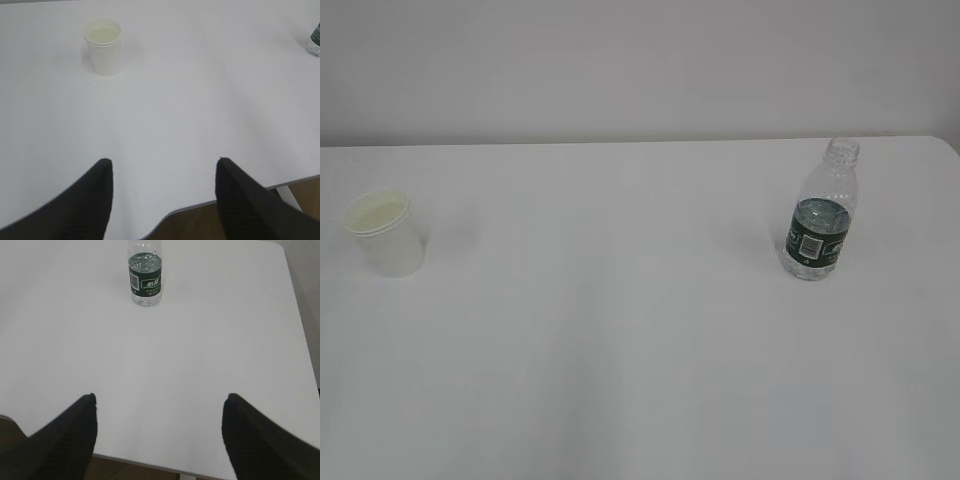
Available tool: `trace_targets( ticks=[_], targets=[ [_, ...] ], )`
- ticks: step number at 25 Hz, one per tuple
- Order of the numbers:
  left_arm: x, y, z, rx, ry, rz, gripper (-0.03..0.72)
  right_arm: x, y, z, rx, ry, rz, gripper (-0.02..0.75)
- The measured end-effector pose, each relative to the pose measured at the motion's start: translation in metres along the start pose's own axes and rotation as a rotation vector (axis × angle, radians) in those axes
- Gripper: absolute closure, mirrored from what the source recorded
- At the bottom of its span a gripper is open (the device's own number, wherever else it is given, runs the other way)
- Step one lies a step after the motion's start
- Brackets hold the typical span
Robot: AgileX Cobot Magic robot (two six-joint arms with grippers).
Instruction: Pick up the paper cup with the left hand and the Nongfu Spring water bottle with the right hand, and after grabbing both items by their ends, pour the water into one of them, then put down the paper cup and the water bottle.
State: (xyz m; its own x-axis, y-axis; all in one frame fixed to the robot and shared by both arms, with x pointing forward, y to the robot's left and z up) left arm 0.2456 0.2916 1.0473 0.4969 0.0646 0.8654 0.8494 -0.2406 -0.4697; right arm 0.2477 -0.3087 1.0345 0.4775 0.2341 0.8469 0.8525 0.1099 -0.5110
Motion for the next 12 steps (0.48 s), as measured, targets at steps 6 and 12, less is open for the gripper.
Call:
trace_targets(
  ticks=[6, 12],
  targets=[
    [0.0000, 0.0000, 0.0000, 0.000, 0.000, 0.000, 0.228, 0.0000, 0.0000, 0.0000, 0.000, 0.000, 0.000, 0.146],
    [0.0000, 0.0000, 0.0000, 0.000, 0.000, 0.000, 0.228, 0.0000, 0.0000, 0.0000, 0.000, 0.000, 0.000, 0.146]
  ],
)
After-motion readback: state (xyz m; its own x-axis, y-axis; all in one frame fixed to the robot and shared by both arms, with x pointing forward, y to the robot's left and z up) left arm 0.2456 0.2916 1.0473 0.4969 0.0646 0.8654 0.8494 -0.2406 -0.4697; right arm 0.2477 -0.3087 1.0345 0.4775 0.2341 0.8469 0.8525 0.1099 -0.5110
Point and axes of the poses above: a point on each arm's last joint axis where the gripper is mounted, y pointing out along that axis toward the gripper, z along the wrist's bending axis when the last joint is at zero, x = y × z, the point moved 2 cm from there along y, pointing out along that axis toward the gripper, and after that the axes turned 4 degrees about -y, right-handed, at the moved point
